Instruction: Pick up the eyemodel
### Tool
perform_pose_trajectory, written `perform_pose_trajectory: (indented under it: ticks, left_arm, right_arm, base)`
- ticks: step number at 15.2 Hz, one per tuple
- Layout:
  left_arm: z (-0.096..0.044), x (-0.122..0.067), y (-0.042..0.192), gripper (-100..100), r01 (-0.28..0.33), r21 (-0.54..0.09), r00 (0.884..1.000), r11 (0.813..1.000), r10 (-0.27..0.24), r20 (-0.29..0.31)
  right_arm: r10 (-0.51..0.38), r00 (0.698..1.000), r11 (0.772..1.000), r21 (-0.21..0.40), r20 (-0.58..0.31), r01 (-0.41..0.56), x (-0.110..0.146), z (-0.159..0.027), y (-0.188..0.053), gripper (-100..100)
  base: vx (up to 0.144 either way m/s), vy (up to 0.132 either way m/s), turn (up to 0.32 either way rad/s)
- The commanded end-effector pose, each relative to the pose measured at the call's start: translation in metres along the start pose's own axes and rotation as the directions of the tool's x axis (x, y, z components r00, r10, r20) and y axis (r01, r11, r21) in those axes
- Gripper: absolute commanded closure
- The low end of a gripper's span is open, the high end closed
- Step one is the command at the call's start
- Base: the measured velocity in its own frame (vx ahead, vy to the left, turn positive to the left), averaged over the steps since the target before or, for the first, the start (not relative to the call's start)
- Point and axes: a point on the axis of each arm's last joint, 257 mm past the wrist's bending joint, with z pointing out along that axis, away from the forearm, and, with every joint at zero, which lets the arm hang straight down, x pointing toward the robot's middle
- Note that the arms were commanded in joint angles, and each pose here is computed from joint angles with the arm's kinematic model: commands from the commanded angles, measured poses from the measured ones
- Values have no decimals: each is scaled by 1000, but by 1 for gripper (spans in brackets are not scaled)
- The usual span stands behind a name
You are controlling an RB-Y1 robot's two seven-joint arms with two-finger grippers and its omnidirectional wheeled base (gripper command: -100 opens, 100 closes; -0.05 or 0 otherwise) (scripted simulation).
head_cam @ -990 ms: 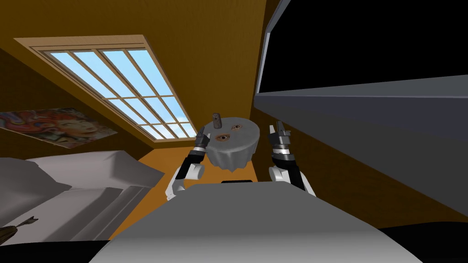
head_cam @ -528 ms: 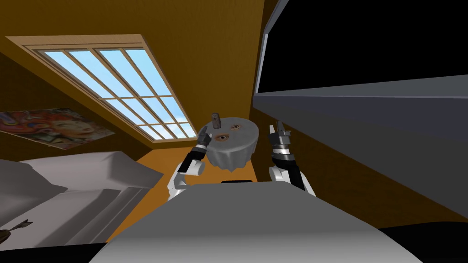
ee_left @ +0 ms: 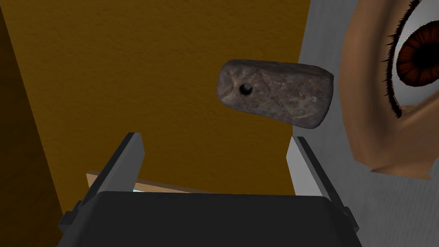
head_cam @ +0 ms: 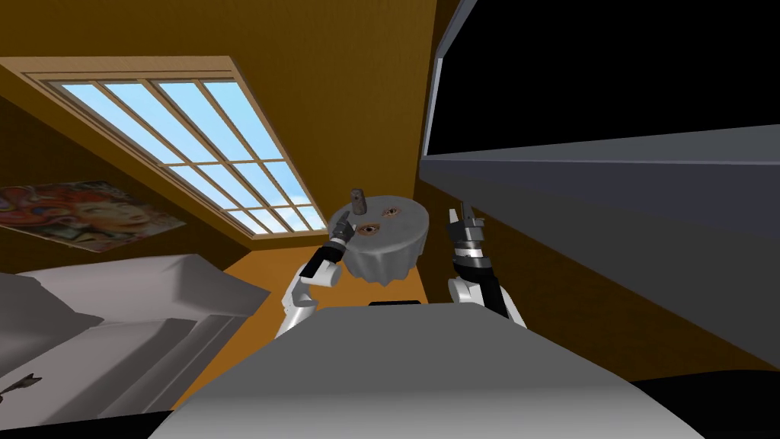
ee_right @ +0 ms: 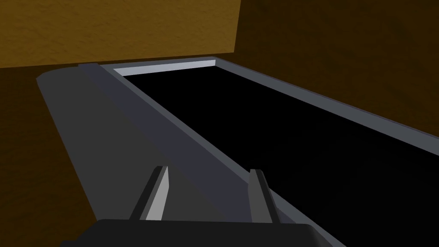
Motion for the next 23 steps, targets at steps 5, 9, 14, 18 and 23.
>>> perform_pose_trajectory:
  ticks: [5, 9, 14, 18, 23]
  left_arm:
    - [15, -2, 19, -100, 26, -103, 1000, 994, -27, -5]
    - [20, -4, 33, -100, 38, -172, 999, 984, -39, 0]
    - [33, -6, 41, -100, 62, -237, 998, 970, -63, 3]
    - [37, -8, 50, -100, 74, -292, 997, 954, -73, 13]
    - [38, -11, 64, -100, 86, -364, 996, 927, -80, 31]
  right_arm:
    - [0, 1000, 1000, 0, 0, 0, 0, 0, 0, 0]
    - [0, 1000, 1000, 0, 0, 0, 0, 0, 0, 0]
    - [0, 1000, 1000, 0, 0, 0, 0, 0, 0, 0]
    - [0, 1000, 1000, 0, 0, 0, 0, 0, 0, 0]
    - [0, 1000, 1000, 0, 0, 0, 0, 0, 0, 0]
  base:
    - [-8, -16, -26]
    - [-8, -16, -23]
    - [-6, -15, -20]
    - [-4, -12, -20]
    - [-6, -18, -27]
